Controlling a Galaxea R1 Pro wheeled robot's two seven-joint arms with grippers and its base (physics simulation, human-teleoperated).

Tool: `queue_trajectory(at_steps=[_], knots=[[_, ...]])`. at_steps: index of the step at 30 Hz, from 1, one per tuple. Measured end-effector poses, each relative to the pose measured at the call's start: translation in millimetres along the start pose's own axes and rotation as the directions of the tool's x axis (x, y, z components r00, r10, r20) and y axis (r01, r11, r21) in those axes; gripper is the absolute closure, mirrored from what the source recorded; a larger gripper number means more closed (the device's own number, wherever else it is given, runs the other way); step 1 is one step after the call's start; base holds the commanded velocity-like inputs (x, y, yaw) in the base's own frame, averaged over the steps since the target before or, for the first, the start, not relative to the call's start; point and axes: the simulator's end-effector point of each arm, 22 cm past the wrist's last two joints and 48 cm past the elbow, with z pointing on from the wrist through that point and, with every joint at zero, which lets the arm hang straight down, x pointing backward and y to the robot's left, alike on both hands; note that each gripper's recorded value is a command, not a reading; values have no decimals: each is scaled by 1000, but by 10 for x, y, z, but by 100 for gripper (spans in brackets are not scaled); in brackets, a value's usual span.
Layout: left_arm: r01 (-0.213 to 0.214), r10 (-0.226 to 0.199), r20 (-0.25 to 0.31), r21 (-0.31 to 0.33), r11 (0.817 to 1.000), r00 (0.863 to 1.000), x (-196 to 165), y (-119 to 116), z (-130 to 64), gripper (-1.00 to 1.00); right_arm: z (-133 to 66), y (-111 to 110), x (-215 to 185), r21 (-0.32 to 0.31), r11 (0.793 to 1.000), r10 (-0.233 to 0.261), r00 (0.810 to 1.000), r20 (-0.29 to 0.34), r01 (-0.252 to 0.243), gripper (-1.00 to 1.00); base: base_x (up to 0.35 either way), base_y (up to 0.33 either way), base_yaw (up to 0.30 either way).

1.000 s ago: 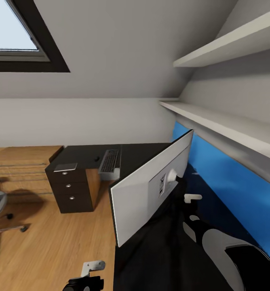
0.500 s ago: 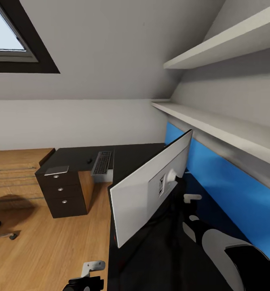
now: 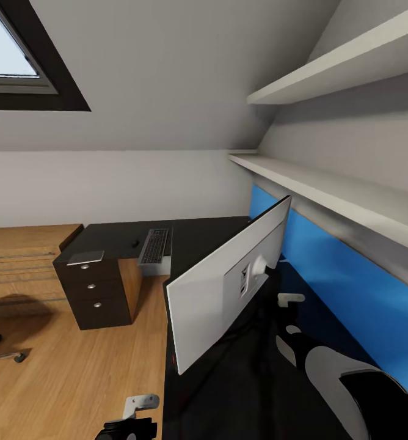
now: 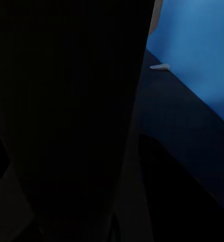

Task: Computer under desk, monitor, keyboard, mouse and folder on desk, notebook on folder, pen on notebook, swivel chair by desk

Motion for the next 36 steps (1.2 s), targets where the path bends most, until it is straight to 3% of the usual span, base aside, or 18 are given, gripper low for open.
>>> queue_trajectory(at_steps=[24,36], knots=[[-1,1,-1,1,1000,1000,4,-5,1,-100,-6,25,9,-2,1000,3,1000,-2,-3,100,0,-61,-15],[2,-2,-3,1,1000,1000,11,0,4,-100,-7,35,4,-5,1000,0,1000,-1,0,100,101,-88,0]])
